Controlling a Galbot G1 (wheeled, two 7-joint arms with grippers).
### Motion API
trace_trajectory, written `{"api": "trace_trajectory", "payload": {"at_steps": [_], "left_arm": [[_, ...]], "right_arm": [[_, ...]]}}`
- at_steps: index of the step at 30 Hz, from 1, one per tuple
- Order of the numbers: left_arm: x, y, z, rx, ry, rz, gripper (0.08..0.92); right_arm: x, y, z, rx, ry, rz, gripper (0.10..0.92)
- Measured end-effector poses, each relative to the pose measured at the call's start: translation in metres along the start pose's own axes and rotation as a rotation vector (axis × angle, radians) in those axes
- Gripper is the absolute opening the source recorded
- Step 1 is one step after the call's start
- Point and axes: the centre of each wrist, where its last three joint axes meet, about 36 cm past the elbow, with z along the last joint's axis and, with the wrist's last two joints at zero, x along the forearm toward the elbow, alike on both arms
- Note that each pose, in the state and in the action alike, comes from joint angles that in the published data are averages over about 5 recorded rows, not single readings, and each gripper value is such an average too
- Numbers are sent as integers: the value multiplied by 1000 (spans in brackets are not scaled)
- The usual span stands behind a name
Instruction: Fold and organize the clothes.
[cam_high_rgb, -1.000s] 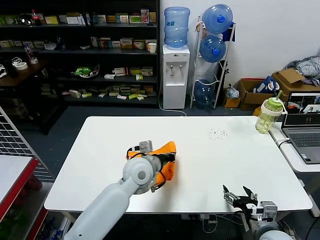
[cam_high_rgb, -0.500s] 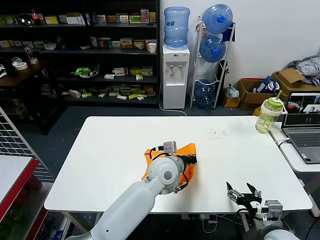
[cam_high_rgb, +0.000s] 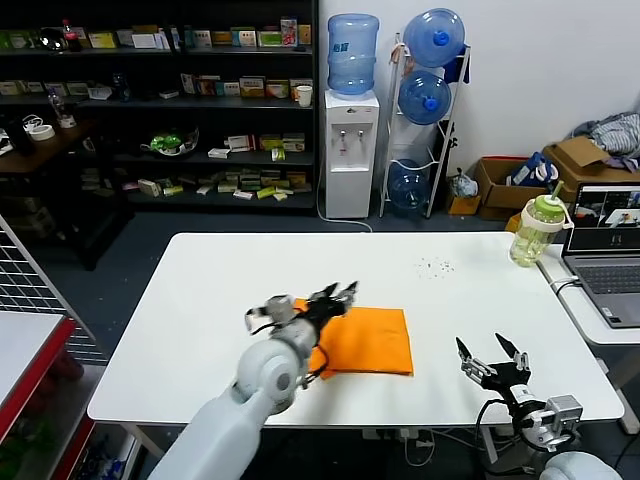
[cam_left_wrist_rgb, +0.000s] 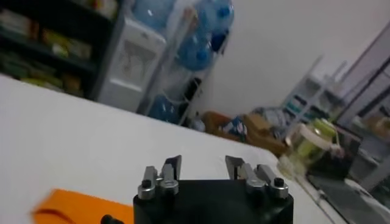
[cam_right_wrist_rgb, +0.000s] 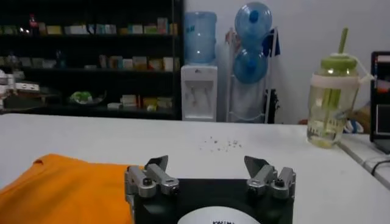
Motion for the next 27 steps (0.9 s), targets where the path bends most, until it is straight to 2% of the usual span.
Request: {"api": "trace_trajectory", "payload": {"at_steps": [3,6,9,12,16,19,27], "left_arm": [[31,43,14,-17,-126,-26,649],[65,80,31,-49,-234,-49,736],[97,109,49,-103,-319,-69,800],[126,128,63,-162,-382,-78,820],[153,141,74,-230,-444,-81,822],[168,147,79,-268,-474,-86,823],[194,150,96,-326,-496,-90,823]], "right_arm": [[2,-6,9,21,-57,-3,823],[5,-11,18,35,-106,2,823],[10,-14,26,54,-152,11,823],[15,-15,32,77,-194,23,823],[25,-15,40,106,-245,45,823],[30,-14,45,122,-281,63,823],[36,-5,61,132,-340,94,823]]}}
